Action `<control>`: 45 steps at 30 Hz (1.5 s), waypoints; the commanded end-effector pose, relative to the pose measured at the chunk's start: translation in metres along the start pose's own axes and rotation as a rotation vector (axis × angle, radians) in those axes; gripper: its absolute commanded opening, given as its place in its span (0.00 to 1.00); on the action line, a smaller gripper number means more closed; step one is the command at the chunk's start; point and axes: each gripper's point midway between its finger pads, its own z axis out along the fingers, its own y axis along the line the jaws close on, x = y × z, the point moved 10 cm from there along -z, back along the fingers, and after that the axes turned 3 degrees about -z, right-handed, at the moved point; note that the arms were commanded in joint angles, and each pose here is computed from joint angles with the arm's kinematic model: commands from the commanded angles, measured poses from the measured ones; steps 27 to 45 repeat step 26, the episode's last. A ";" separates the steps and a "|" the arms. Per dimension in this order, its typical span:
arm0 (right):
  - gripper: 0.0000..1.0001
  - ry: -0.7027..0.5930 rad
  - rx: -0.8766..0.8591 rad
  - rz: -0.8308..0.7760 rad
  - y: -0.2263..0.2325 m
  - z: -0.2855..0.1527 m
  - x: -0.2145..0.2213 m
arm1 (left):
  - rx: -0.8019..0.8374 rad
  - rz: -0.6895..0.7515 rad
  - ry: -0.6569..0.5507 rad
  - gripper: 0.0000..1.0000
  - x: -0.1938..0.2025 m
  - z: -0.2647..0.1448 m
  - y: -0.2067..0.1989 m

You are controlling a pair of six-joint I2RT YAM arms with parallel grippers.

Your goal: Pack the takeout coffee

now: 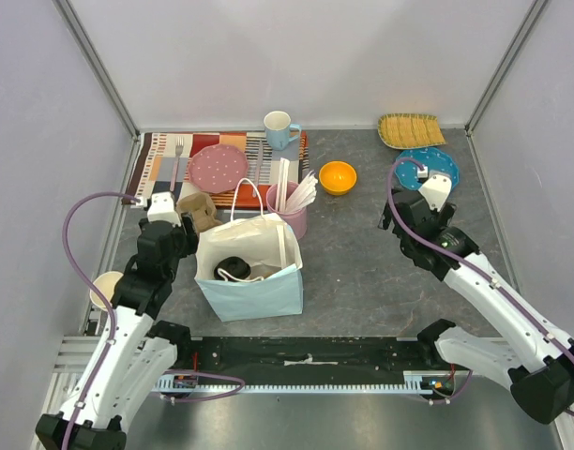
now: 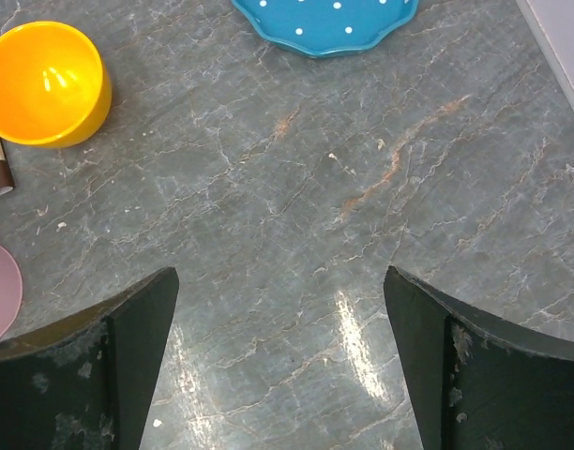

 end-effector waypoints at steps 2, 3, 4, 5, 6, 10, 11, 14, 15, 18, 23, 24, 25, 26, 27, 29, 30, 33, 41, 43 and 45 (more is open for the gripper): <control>0.98 -0.086 0.004 0.098 0.002 0.011 0.006 | 0.059 -0.082 -0.059 0.71 0.005 0.005 -0.005; 0.98 -0.093 0.012 0.100 0.001 0.012 0.008 | 0.068 -0.080 -0.066 0.71 0.007 0.007 -0.005; 0.98 -0.094 0.015 0.100 0.000 0.014 0.012 | 0.069 -0.073 -0.057 0.72 0.013 0.009 -0.005; 0.98 -0.097 0.017 0.094 0.000 0.018 0.017 | 0.082 -0.063 -0.060 0.72 0.015 0.010 -0.004; 0.98 -0.105 0.010 0.099 -0.001 0.017 0.019 | 0.092 -0.060 -0.069 0.72 0.016 0.011 -0.005; 0.98 -0.166 -0.024 0.127 -0.004 0.019 0.024 | 0.109 -0.034 -0.055 0.74 0.028 0.013 -0.003; 0.98 -0.170 -0.026 0.108 -0.008 0.021 0.031 | 0.108 -0.031 -0.053 0.74 0.030 0.014 -0.003; 0.98 -0.242 -0.061 0.152 -0.015 0.018 0.036 | 0.105 -0.039 -0.057 0.74 0.033 0.014 -0.001; 0.98 -0.278 -0.076 0.175 -0.019 0.014 0.035 | 0.105 -0.040 -0.056 0.74 0.033 0.015 -0.002; 0.98 -0.331 -0.095 0.211 -0.026 0.013 0.042 | 0.104 -0.046 -0.055 0.75 0.035 0.015 -0.001; 0.98 -0.344 -0.075 0.224 -0.032 0.015 0.051 | 0.108 -0.051 -0.053 0.78 0.037 0.016 -0.001; 0.98 -0.342 -0.074 0.219 -0.032 0.015 0.052 | 0.109 -0.051 -0.054 0.78 0.037 0.016 -0.001; 0.98 -0.338 -0.071 0.220 -0.033 0.016 0.052 | 0.107 -0.052 -0.056 0.78 0.037 0.015 -0.001; 0.98 -0.339 -0.070 0.224 -0.033 0.015 0.051 | 0.106 -0.052 -0.055 0.79 0.037 0.015 -0.001; 0.98 -0.339 -0.070 0.224 -0.033 0.015 0.051 | 0.106 -0.052 -0.055 0.79 0.037 0.015 -0.001; 0.98 -0.339 -0.070 0.224 -0.033 0.015 0.051 | 0.106 -0.052 -0.055 0.79 0.037 0.015 -0.001; 0.98 -0.339 -0.070 0.224 -0.033 0.015 0.051 | 0.106 -0.052 -0.055 0.79 0.037 0.015 -0.001; 0.98 -0.339 -0.070 0.224 -0.033 0.015 0.051 | 0.106 -0.052 -0.055 0.79 0.037 0.015 -0.001; 0.98 -0.339 -0.070 0.224 -0.033 0.015 0.051 | 0.106 -0.052 -0.055 0.79 0.037 0.015 -0.001; 0.98 -0.339 -0.070 0.224 -0.033 0.015 0.051 | 0.106 -0.052 -0.055 0.79 0.037 0.015 -0.001; 0.98 -0.339 -0.070 0.224 -0.033 0.015 0.051 | 0.106 -0.052 -0.055 0.79 0.037 0.015 -0.001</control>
